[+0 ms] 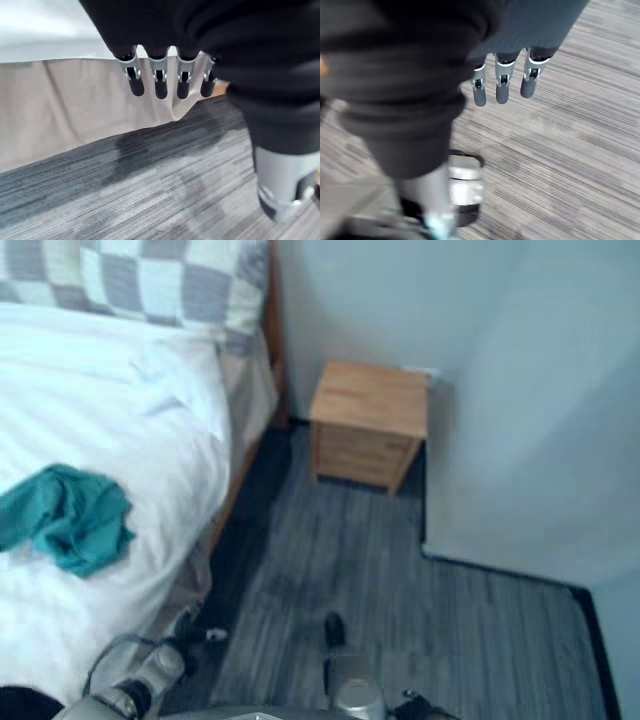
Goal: Tidy up the quilt and then pick up the clothes from the bed and put them into the laundry hamper.
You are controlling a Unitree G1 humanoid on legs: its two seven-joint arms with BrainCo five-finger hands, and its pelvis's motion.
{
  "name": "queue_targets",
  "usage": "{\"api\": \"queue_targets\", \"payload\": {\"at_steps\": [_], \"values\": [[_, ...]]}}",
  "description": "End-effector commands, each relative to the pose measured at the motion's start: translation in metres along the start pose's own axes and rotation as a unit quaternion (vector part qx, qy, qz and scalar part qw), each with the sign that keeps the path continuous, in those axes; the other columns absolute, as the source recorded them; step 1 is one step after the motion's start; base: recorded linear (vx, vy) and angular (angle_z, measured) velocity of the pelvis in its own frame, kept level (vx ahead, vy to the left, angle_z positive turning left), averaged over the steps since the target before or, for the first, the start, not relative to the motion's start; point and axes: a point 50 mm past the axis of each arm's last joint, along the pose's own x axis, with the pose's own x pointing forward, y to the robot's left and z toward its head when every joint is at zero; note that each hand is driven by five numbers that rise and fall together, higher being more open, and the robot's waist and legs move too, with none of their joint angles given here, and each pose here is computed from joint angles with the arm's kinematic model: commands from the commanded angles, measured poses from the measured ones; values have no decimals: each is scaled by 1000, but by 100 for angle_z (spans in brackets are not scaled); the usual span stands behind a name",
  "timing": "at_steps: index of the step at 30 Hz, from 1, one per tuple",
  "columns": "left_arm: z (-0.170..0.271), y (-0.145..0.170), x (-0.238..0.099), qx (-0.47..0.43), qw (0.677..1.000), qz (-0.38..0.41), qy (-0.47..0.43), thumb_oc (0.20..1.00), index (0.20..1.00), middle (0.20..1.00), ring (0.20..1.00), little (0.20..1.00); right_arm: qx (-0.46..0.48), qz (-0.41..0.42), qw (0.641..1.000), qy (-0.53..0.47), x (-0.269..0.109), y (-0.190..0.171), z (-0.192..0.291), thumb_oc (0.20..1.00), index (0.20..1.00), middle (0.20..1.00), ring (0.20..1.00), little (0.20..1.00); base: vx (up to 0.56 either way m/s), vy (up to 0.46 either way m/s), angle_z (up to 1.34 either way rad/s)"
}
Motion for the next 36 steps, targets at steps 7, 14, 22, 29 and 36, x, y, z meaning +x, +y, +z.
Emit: {"api": "queue_targets", "payload": {"at_steps": [7,14,22,29,36], "values": [[-23,-15,-8,24,999,-21,27,1000,1000,1000,1000,1000,-15,-52,997,-57,1,-30,36,1000,1000,1000,1000,1000,397,19,69],[-44,-15,-14,51,996,-29,62,1000,1000,1000,1000,1000,-9,-68,987,-142,-3,-29,79,1000,1000,1000,1000,1000,196,70,119],[-46,9,-12,44,998,12,46,1000,1000,1000,1000,1000,-58,-284,894,-340,-64,-136,171,1000,1000,1000,1000,1000,171,-292,99],[-59,19,-15,57,996,31,60,1000,1000,1000,1000,1000,-169,-432,734,-495,-170,-190,275,1000,1000,1000,1000,1000,174,-463,113],[-29,0,-11,34,999,21,-4,1000,1000,1000,1000,1000,-220,-481,634,-564,-241,-188,348,1000,1000,1000,1000,1000,-47,-267,42]]}}
